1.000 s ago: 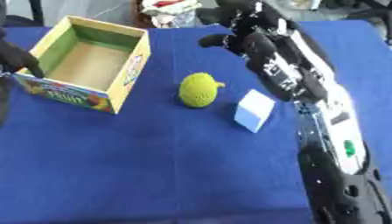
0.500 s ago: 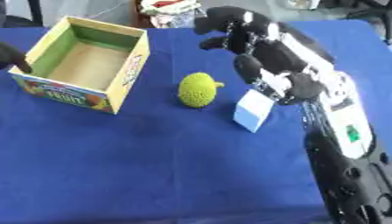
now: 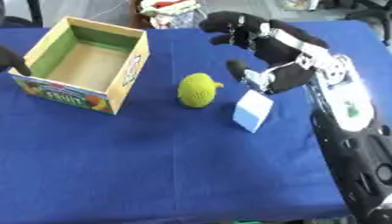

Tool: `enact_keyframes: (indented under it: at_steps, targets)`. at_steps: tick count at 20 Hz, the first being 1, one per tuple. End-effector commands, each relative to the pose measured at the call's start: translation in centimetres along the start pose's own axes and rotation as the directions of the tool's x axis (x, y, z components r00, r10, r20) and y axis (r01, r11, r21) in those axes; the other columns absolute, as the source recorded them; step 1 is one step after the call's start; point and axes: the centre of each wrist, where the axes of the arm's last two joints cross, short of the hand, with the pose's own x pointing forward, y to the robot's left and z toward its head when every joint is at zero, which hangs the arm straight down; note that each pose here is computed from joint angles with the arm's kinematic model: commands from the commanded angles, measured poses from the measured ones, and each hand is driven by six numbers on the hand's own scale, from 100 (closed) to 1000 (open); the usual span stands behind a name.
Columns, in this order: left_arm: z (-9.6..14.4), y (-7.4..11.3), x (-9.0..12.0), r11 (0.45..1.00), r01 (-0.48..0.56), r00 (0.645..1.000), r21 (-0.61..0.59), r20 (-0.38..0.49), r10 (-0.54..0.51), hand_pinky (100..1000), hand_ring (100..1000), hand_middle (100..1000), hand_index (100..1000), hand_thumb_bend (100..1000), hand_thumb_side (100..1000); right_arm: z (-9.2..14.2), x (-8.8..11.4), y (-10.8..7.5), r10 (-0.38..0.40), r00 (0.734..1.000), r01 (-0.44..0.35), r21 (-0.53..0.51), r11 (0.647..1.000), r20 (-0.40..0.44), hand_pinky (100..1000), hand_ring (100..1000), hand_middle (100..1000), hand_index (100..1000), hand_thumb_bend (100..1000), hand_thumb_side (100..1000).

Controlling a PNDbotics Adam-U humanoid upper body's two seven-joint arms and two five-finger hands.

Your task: Pick up objects on the table and place them in the box.

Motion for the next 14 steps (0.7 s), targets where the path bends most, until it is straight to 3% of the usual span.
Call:
enact_keyframes:
  at_steps: [1, 7, 14]
  targets:
    - [-0.5, 0.0, 0.6, 1.000, 0.012, 1.000, -0.024, 0.023, -0.011, 449, 535, 427, 729, 100, 721, 0.5, -0.4, -1.2, 0.127, 0.992, -0.128, 0.099, 0.987, 0.014, 947, 1000, 944, 1000, 100, 251]
    - [-0.4, -0.2, 0.5, 0.999, 0.008, 1.000, -0.037, 0.015, -0.008, 448, 535, 426, 729, 100, 724, 0.4, -2.0, -1.5, 0.197, 0.980, -0.191, 0.140, 0.971, -0.033, 950, 1000, 950, 1000, 100, 206]
    - [-0.3, -0.2, 0.5, 0.999, 0.008, 1.000, -0.048, 0.006, -0.008, 447, 534, 425, 729, 100, 726, -1.2, -2.8, -2.1, 0.284, 0.956, -0.257, 0.256, 0.932, -0.071, 941, 1000, 946, 1000, 100, 203]
